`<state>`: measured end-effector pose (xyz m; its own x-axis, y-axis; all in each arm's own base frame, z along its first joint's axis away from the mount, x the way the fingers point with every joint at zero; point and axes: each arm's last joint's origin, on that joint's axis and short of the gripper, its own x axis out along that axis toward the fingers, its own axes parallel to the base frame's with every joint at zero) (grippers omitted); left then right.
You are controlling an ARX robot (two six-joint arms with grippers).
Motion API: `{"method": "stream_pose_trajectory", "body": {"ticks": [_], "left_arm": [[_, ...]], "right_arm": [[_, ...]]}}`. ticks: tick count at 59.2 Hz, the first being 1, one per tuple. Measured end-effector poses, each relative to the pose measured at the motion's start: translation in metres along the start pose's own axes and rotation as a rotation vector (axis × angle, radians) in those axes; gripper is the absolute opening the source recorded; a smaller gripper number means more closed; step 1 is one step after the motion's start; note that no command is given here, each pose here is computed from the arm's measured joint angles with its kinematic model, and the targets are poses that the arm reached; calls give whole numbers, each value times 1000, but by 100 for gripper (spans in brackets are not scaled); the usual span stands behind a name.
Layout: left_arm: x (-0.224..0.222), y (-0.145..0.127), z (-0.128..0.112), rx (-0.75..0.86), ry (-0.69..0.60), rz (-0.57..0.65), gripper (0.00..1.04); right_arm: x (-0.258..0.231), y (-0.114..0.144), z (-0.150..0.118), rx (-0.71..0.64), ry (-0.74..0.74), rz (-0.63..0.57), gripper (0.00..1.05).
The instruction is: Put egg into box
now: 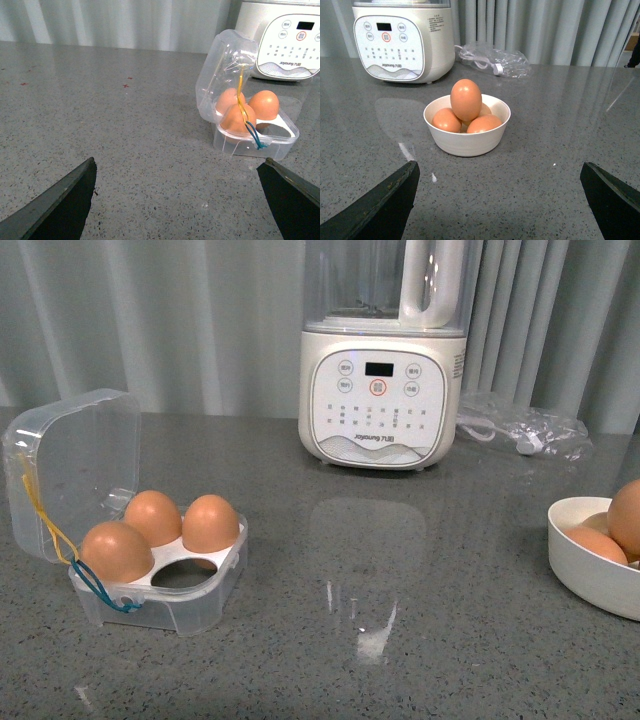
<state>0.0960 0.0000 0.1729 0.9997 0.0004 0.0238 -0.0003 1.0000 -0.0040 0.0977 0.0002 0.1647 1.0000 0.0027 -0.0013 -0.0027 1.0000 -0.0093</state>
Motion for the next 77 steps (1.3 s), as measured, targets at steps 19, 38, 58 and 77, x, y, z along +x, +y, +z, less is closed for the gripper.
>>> {"method": "stream_pose_trajectory", "body": {"ticks": [19,38,58,77], "left_arm": [[0,0,0,0,0,0,98],[0,0,0,0,0,0,98],[0,0,0,0,0,0,98],[0,0,0,0,0,0,98]], "right_arm": [[0,0,0,0,0,0,98],[0,0,0,0,0,0,98],[0,0,0,0,0,0,98],[15,-4,30,-23,-186,-20,98]]}}
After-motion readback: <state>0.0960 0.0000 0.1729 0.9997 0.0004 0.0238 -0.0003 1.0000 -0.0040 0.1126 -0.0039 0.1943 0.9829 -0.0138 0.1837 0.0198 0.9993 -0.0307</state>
